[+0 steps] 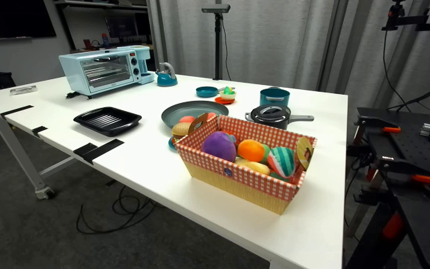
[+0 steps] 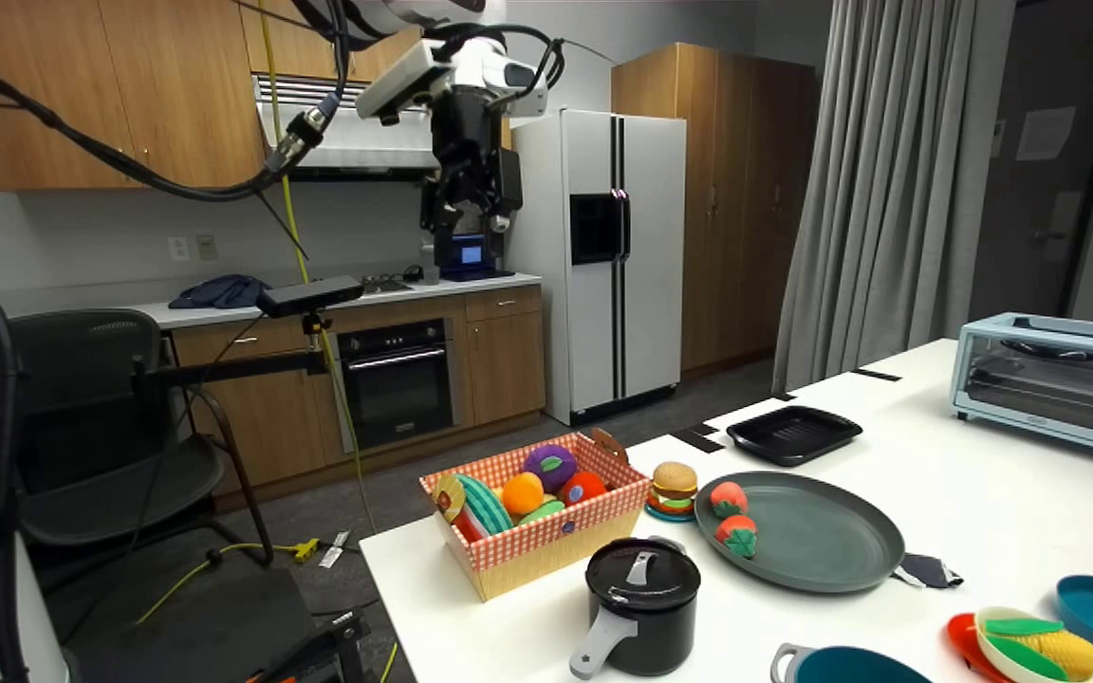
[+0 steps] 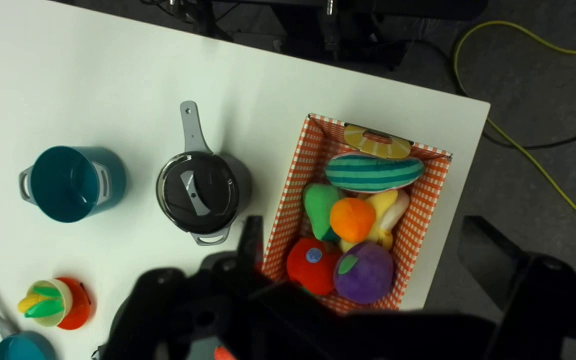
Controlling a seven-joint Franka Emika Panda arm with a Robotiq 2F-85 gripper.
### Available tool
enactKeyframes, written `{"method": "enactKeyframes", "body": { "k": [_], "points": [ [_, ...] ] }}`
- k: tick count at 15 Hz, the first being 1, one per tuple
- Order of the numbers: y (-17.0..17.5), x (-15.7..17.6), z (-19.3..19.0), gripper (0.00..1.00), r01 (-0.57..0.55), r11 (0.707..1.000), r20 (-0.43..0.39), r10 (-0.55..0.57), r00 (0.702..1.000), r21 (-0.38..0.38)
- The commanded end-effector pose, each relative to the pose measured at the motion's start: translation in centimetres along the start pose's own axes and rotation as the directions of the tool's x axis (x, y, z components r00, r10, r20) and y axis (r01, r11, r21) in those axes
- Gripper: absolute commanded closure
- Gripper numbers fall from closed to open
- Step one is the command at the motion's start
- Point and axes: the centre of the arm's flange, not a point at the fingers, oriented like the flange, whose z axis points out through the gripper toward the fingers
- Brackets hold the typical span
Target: Remove the purple and orange plushies from the box
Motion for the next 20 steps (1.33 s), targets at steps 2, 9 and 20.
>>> {"method": "enactKeyframes", "body": {
  "k": [2,9,20],
  "points": [
    [-1.5,1.2,2.6,0.00,-0.038,0.997,-0.023,0.039,0.999,0.061],
    [-2.3,4.4,6.6,0.00,-0.094,0.992,-0.102,0.103,0.989,0.087],
    [-3.2,11.4,14.3,0.00,-0.095,0.989,-0.131,0.110,0.985,0.114]
  ]
}}
